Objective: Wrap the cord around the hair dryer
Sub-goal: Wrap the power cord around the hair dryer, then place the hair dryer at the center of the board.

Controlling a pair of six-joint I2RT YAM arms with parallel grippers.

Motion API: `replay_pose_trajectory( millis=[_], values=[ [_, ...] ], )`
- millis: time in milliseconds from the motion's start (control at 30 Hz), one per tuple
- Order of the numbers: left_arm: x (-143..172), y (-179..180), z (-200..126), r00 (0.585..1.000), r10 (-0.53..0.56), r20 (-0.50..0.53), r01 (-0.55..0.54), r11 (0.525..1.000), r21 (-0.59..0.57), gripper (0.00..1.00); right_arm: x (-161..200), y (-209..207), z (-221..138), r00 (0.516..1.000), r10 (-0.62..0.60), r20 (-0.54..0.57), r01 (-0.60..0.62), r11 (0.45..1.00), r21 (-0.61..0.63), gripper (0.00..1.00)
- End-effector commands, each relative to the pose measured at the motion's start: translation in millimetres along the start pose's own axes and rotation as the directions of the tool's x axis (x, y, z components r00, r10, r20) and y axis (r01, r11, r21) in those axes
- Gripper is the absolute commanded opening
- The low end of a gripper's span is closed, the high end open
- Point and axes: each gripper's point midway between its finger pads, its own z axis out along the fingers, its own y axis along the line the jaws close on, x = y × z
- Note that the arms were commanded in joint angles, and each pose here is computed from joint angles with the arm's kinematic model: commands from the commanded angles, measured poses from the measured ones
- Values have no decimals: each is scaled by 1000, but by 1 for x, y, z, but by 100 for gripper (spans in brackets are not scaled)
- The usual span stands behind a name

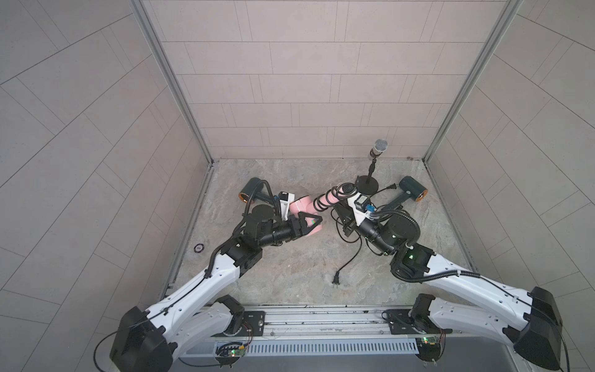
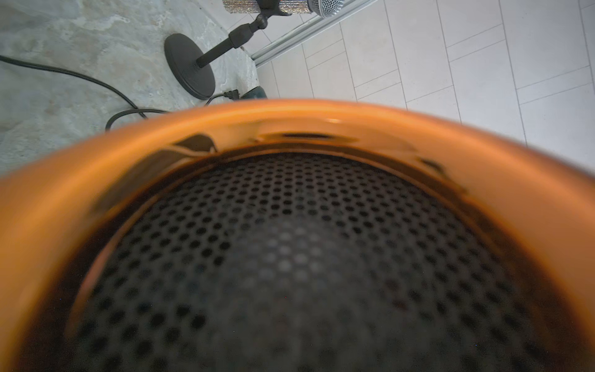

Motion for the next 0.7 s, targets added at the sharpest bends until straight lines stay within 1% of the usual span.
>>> replay_pose_trajectory(
  millis=[0, 67, 133, 200, 267, 367, 467, 567, 633, 667],
  values=[
    [-64, -30, -28, 962, -35, 270, 39, 999, -11, 0, 43, 16, -1, 964, -210, -165, 207, 978, -39, 0],
    [-63, -24, -33, 964, 0, 267, 23, 996, -82, 0, 48, 18, 1, 948, -245, -203, 242, 969, -43, 0],
    [-62, -12, -40, 965, 49, 257, 2, 981, -193, 0, 52, 21, 5, 930, -265, -255, 260, 964, -51, 0],
    [-62, 4, -50, 965, 97, 245, -14, 947, -321, 0, 53, 24, 7, 921, -246, -303, 239, 969, -62, 0],
    [-65, 16, -61, 960, 153, 234, -39, 903, -428, 0, 56, 25, 7, 912, -183, -367, 172, 983, -63, 0],
    [-67, 34, -78, 956, 222, 190, -74, 813, -578, 0, 63, 33, 7, 893, -99, -438, 72, 994, -78, 0],
    [-67, 47, -90, 956, 264, 129, -110, 729, -676, 0, 77, 43, 8, 857, 0, -515, -42, 997, -71, 0],
    [-58, 69, -104, 960, 279, 24, -160, 615, -772, 0, 96, 57, 14, 812, 130, -569, -183, 982, -36, 0],
    [-52, 86, -116, 958, 287, -31, -187, 537, -823, 0, 114, 70, 19, 766, 225, -602, -284, 959, -4, 0],
    [-49, 92, -120, 956, 288, -51, -198, 508, -838, 0, 122, 74, 21, 742, 263, -617, -322, 946, 15, 0]
  ],
)
